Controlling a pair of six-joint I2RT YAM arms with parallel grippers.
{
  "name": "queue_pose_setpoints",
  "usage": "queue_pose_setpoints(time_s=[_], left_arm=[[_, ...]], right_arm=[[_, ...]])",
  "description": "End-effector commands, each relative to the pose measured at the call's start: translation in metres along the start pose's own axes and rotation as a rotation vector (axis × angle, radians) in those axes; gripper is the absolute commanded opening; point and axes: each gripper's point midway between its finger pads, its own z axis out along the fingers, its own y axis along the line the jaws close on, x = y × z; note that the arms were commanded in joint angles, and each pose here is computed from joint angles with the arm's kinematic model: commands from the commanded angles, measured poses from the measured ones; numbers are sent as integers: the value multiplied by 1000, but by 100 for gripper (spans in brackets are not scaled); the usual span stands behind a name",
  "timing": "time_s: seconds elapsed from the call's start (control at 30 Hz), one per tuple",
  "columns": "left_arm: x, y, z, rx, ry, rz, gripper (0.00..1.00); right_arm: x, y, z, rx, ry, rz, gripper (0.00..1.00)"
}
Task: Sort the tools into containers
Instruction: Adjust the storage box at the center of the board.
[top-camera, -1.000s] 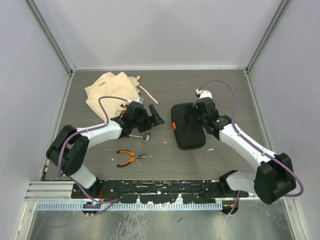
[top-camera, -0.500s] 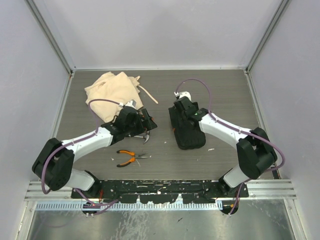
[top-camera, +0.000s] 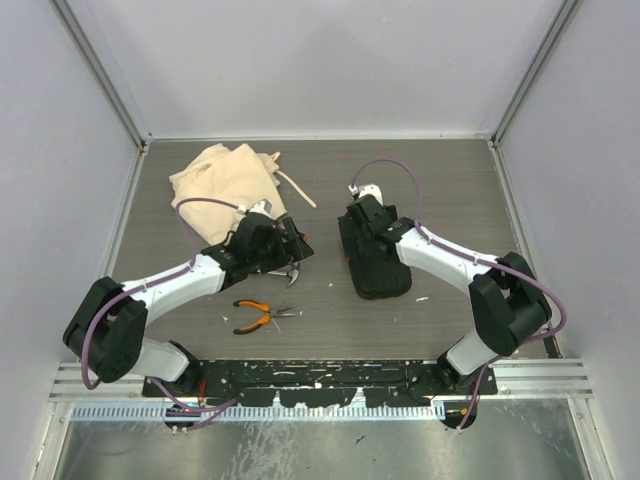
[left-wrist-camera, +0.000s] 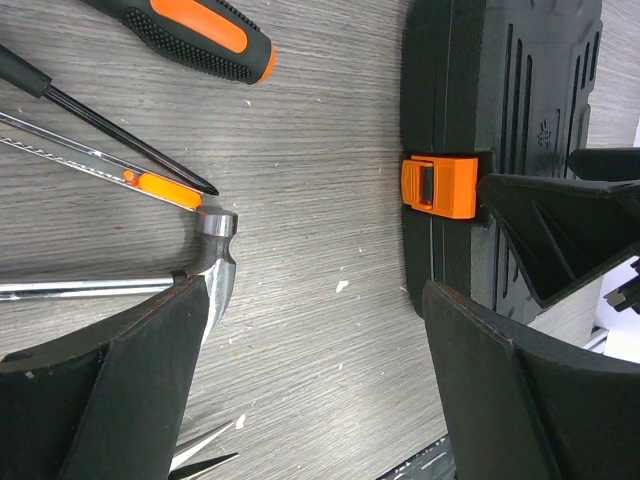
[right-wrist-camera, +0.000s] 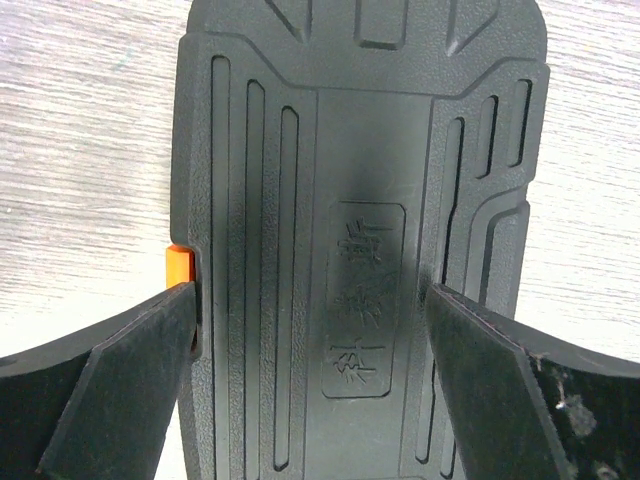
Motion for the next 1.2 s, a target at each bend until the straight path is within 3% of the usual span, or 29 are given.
queue_pose_setpoints(time_s=[0.0, 0.33, 0.53, 0.97, 1.17], left_arm=[[-6, -9, 2, 26, -17, 24, 89], [-7, -25, 15, 72, 10, 0, 88], [-12, -45, 25, 125, 28, -14, 88], [-6, -60, 52, 171, 76, -43, 88], [-2, -58, 52, 170, 88, -43, 88]], right_arm=[[16, -10, 8, 12, 35, 20, 100], [31, -21, 10, -190, 58, 226, 98], [19, -23, 1, -287, 10, 318, 98], [-5, -98, -25, 64, -133, 303, 100], [4, -106, -21, 98, -116, 318, 99]])
